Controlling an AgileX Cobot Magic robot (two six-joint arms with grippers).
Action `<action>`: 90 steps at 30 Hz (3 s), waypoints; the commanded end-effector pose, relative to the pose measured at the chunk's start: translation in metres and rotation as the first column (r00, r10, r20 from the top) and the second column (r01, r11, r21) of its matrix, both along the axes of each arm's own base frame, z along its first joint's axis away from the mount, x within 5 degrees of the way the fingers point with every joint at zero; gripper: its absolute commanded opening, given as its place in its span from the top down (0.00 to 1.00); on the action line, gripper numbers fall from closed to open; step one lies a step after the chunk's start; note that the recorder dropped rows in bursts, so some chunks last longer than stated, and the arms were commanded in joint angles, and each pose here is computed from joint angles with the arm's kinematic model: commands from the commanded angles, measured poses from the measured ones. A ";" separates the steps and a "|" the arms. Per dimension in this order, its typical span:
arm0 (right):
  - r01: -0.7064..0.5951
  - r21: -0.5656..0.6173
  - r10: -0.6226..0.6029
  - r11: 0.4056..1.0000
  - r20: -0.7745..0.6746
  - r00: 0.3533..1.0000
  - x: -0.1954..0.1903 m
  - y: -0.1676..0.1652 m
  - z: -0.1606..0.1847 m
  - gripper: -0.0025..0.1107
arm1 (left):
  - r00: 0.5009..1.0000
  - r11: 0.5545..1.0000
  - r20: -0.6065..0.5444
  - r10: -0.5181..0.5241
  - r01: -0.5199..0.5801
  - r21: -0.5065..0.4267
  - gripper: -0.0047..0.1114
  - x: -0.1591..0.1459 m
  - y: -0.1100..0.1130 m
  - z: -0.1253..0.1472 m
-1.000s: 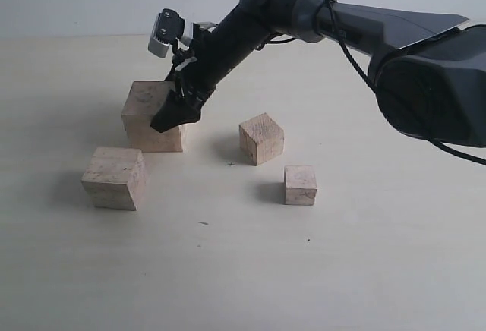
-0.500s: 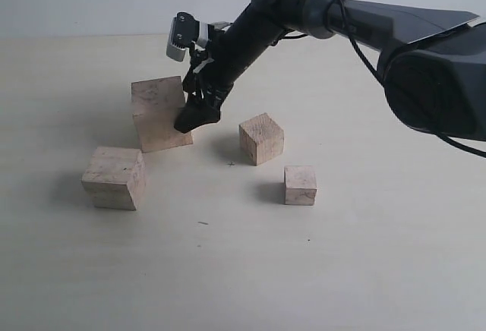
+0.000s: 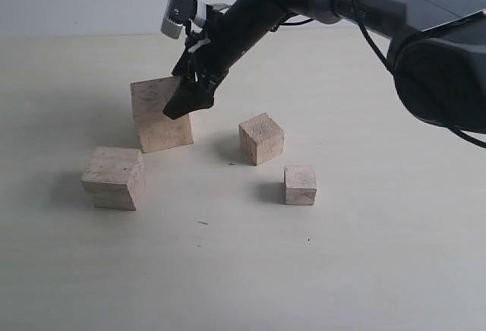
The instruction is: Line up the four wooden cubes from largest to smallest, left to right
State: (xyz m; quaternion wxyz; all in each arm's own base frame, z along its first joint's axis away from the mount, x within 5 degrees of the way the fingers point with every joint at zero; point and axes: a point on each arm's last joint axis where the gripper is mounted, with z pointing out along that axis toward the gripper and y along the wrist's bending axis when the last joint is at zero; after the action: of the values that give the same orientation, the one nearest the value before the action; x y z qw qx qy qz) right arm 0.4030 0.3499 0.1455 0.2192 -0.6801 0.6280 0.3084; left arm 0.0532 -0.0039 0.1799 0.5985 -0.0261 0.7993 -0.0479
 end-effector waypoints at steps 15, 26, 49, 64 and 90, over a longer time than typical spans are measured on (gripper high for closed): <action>0.014 -0.034 -0.017 0.999 -0.104 0.994 -0.007 -0.002 0.006 0.18 | 1.000 1.000 0.011 -0.004 0.004 -0.001 0.96 0.000 0.000 0.001; 0.050 -0.042 -0.052 0.998 -0.061 0.997 -0.008 -0.006 0.036 0.18 | 1.000 1.000 0.011 -0.004 0.004 -0.001 0.96 0.000 0.000 0.001; -0.148 -0.016 0.148 0.989 -0.006 0.989 -0.122 0.073 0.109 0.32 | 1.000 1.000 0.011 -0.004 0.004 -0.001 0.96 0.000 0.000 0.001; -0.124 -0.237 0.121 0.964 -0.027 0.992 -0.127 0.087 0.043 0.32 | 1.000 1.000 0.011 -0.004 0.004 -0.001 0.96 0.000 0.000 0.001; 0.048 -0.342 -0.024 0.939 0.074 0.997 -0.139 0.106 0.015 0.32 | 1.000 1.000 0.011 -0.004 0.004 -0.001 0.96 0.000 0.000 0.001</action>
State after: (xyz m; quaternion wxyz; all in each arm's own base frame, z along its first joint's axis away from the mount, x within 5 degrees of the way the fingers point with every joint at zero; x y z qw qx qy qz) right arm 0.2631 0.4555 0.1656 0.1326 -0.7194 0.6648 0.1512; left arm 0.0532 -0.0039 0.1799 0.5985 -0.0261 0.7993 -0.0479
